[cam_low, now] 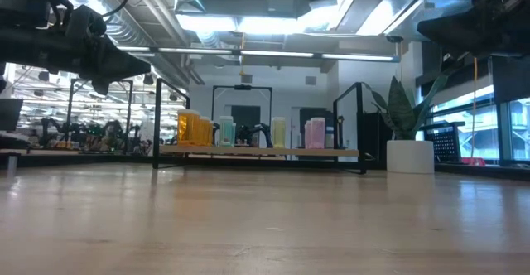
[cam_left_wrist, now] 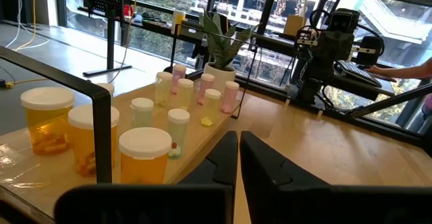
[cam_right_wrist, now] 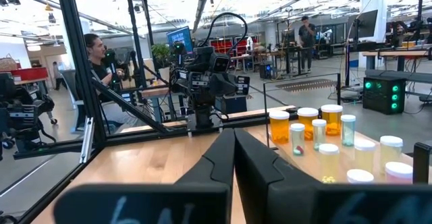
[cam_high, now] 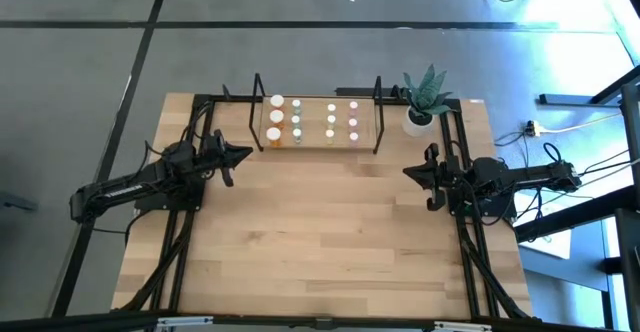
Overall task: Pick and place medicine bottles onto shelf by color
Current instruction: Return to Home Position
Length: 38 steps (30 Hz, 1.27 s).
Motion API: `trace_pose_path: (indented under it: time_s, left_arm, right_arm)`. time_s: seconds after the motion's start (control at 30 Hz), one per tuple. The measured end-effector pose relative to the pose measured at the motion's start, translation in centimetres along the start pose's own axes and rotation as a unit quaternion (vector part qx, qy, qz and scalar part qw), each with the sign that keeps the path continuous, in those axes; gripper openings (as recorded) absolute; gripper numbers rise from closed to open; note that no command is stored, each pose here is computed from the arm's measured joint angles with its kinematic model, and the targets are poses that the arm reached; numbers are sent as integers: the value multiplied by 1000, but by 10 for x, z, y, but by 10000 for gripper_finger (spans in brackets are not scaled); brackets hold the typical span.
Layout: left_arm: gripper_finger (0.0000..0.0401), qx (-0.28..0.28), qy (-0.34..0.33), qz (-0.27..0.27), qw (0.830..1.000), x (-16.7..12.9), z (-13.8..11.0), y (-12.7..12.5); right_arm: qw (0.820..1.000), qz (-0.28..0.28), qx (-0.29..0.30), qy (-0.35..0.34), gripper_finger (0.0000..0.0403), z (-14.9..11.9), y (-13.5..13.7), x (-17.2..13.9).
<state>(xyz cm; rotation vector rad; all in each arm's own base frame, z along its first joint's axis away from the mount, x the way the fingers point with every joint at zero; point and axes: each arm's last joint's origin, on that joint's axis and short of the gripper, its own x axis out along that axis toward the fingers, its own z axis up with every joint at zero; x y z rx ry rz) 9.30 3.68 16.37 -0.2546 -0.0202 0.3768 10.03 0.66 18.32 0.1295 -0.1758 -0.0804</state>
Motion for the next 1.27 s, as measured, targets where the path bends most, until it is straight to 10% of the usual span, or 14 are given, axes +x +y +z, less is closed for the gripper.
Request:
trace_pose_path:
  time_s: [1.27]
  left_arm:
    - [13,0,0,0,1000,0,0,0]
  right_arm:
    - [1000,0,0,0,14,0,0,0]
